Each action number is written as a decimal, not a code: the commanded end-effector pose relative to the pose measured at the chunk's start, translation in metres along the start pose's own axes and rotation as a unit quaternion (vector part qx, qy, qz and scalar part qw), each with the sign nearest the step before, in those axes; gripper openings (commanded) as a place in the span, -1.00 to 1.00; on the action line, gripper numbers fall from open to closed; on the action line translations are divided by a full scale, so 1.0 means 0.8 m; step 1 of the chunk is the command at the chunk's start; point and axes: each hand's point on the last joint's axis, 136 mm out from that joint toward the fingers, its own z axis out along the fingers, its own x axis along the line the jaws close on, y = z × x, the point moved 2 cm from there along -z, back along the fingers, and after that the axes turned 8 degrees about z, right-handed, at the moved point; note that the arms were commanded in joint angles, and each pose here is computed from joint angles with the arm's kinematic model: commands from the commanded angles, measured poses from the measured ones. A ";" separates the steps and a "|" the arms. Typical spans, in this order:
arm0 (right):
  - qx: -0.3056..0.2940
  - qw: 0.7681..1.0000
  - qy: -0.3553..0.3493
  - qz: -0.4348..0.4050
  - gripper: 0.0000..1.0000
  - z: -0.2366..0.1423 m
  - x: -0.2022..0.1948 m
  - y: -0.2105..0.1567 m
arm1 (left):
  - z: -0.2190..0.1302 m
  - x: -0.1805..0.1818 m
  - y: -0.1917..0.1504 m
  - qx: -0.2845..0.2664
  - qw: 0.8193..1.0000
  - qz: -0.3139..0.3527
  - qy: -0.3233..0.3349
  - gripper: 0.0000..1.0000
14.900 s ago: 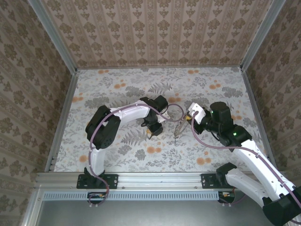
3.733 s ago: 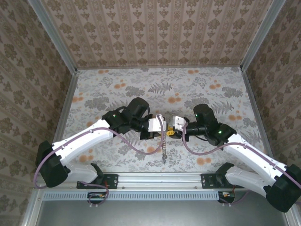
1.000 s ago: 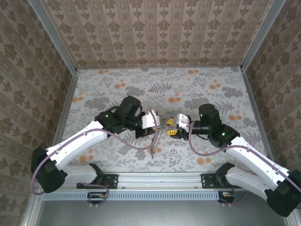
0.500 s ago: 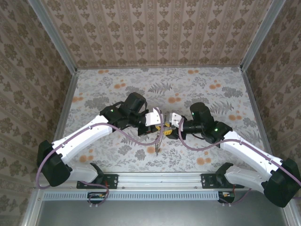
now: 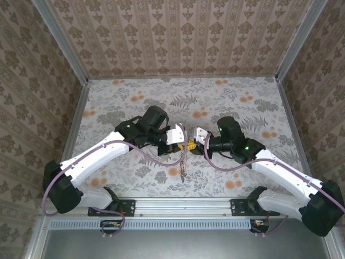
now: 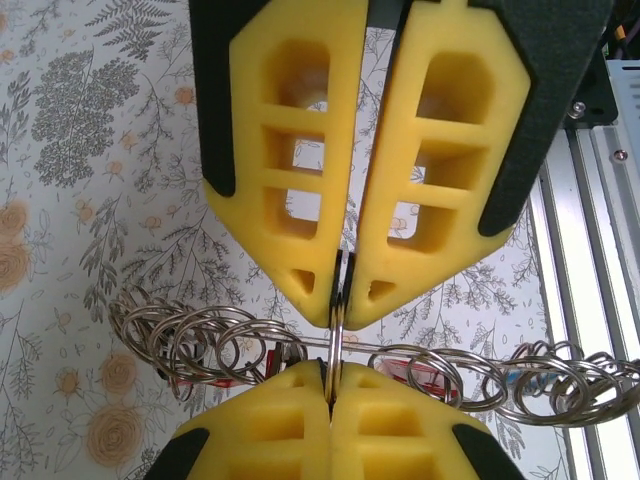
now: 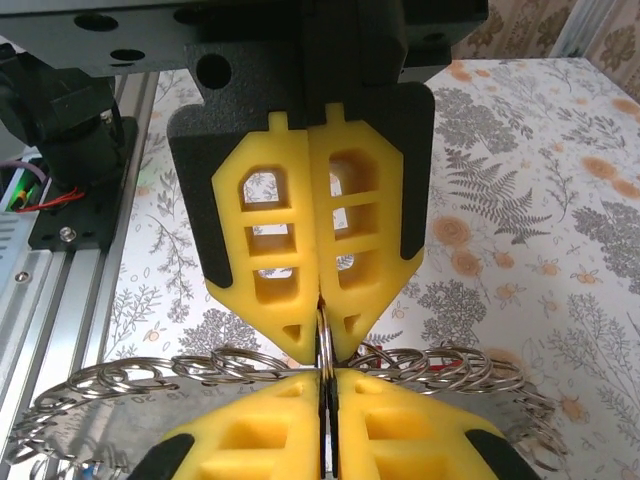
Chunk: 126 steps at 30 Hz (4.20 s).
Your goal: Put the keys on the keyring
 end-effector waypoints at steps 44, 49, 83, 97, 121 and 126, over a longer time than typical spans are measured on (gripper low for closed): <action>0.025 0.994 0.011 -0.107 -0.21 -0.025 0.024 -0.001 | -0.043 -0.011 0.020 -0.054 0.998 0.006 0.011 -1.00; 0.011 0.996 0.029 -0.089 -0.15 -0.017 0.027 0.013 | -0.038 -0.013 0.024 -0.047 0.999 0.014 -0.004 -1.00; -0.155 0.987 0.026 0.040 -1.00 -0.003 0.012 0.054 | -0.030 -0.014 0.019 -0.071 0.997 0.004 0.014 -0.64; -0.305 0.951 -0.016 0.036 -1.00 -0.033 0.006 0.082 | -0.026 -0.004 0.015 -0.106 0.993 -0.028 0.037 -0.68; -0.021 0.998 0.030 -0.042 -0.23 0.004 0.026 0.016 | -0.031 -0.008 0.005 -0.034 0.999 -0.014 0.017 -1.00; -0.021 0.999 0.028 -0.013 -0.33 0.016 0.018 0.016 | -0.028 -0.009 0.007 -0.032 0.999 -0.009 0.012 -1.00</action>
